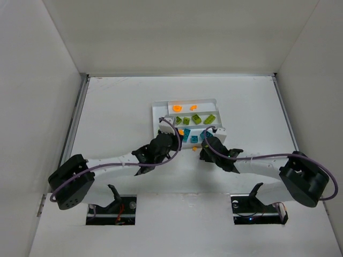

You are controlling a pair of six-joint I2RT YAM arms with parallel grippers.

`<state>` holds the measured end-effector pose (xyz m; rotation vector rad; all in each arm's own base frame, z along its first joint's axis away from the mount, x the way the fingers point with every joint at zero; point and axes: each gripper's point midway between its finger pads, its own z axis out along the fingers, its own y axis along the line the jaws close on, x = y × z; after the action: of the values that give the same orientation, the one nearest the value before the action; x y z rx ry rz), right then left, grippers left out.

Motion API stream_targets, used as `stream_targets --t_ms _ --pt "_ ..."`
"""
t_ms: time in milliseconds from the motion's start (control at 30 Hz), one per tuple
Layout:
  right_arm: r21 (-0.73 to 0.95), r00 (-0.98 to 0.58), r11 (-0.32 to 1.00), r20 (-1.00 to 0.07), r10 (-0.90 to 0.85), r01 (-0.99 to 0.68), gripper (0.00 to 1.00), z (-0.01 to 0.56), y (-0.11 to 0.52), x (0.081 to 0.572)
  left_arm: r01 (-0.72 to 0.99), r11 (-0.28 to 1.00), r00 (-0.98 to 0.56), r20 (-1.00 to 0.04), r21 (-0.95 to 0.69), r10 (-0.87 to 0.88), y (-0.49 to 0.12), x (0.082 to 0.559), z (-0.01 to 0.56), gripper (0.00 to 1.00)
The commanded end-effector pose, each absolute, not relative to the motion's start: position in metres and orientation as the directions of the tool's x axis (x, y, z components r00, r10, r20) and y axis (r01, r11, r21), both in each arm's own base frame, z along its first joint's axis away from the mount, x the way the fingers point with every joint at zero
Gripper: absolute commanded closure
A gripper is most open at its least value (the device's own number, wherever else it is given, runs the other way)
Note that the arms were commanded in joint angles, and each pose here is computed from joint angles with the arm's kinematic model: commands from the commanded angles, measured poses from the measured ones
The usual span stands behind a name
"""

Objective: Sort the legos into containers by color

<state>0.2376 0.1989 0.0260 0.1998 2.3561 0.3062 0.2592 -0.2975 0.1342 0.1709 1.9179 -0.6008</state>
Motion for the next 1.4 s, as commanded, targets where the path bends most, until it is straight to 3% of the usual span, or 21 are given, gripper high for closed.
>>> stream_targets --t_ms 0,200,400,933,1100,1233,1367 --pt "0.247 -0.681 0.966 -0.695 0.231 0.076 0.56 0.029 0.201 0.255 0.352 0.839 -0.43 -0.868 -0.416 -0.25 -0.291 0.279 0.151 0.88" --pt "0.157 -0.674 0.979 -0.711 0.201 0.127 0.62 0.023 0.193 0.263 0.315 0.817 -0.434 -0.839 -0.483 -0.328 -0.286 0.315 0.168 0.88" --pt "0.132 -0.681 0.984 -0.711 0.176 0.117 0.81 0.022 0.196 0.258 0.289 0.815 -0.428 -0.83 -0.501 -0.358 -0.297 0.347 0.17 0.88" --pt "0.391 -0.604 0.919 -0.743 0.289 -0.042 0.82 0.1 0.221 0.237 0.165 0.879 -0.424 -0.837 -0.447 -0.346 -0.3 0.461 0.125 0.87" --pt "0.416 -0.541 0.907 -0.78 0.316 -0.07 0.82 0.134 0.227 0.276 0.143 0.886 -0.416 -0.839 -0.441 -0.35 -0.293 0.475 0.121 0.77" --pt "0.437 -0.511 0.895 -0.791 0.336 -0.088 0.82 0.153 0.235 0.32 0.127 0.887 -0.411 -0.837 -0.444 -0.36 -0.285 0.472 0.123 0.62" --pt "0.434 -0.499 0.895 -0.802 0.329 -0.108 0.81 0.164 0.247 0.356 0.134 0.878 -0.396 -0.837 -0.459 -0.377 -0.279 0.458 0.135 0.58"
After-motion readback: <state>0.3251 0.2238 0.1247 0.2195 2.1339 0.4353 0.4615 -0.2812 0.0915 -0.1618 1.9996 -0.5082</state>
